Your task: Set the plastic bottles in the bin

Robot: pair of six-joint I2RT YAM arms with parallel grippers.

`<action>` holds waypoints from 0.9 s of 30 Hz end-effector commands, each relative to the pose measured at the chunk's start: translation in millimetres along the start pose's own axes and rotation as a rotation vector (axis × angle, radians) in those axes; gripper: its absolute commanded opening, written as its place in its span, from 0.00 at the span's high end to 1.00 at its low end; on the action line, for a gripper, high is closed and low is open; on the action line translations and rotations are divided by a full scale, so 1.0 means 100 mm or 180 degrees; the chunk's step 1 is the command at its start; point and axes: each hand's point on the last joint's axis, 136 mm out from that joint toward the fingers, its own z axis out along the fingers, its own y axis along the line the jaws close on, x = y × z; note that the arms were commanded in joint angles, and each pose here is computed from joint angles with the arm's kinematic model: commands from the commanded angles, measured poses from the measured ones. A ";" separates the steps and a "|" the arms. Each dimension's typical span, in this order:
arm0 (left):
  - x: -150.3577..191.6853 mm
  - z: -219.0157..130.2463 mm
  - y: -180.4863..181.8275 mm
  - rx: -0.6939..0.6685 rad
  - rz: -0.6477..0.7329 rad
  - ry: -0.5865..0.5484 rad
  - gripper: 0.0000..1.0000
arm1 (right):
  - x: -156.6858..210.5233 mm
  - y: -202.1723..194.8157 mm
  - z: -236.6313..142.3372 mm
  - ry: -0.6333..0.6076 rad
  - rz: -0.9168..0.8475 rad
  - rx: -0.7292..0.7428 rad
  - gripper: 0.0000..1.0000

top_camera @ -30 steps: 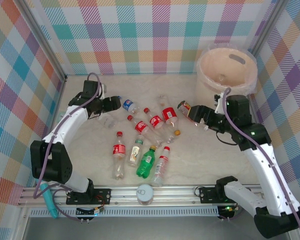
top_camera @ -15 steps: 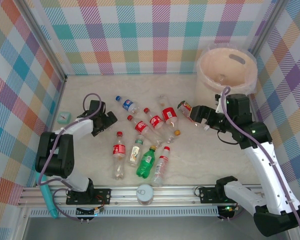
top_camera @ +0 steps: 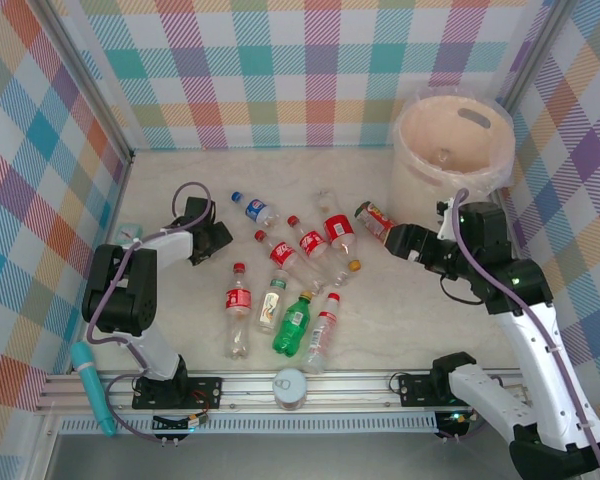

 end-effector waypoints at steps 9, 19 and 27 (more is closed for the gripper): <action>-0.11 -0.85 -0.91 0.0742 0.0784 -0.0096 0.29 | -0.15 0.41 0.31 0.0148 -0.0010 -0.0413 0.07; 0.26 -1.75 -1.73 0.1873 0.1326 -0.0003 0.29 | -0.39 0.96 0.85 0.0178 -0.0204 -0.0703 0.08; 0.17 -1.25 -0.87 0.0836 0.1183 0.0226 0.10 | -0.29 0.94 1.01 0.0272 -0.0235 -0.0626 0.07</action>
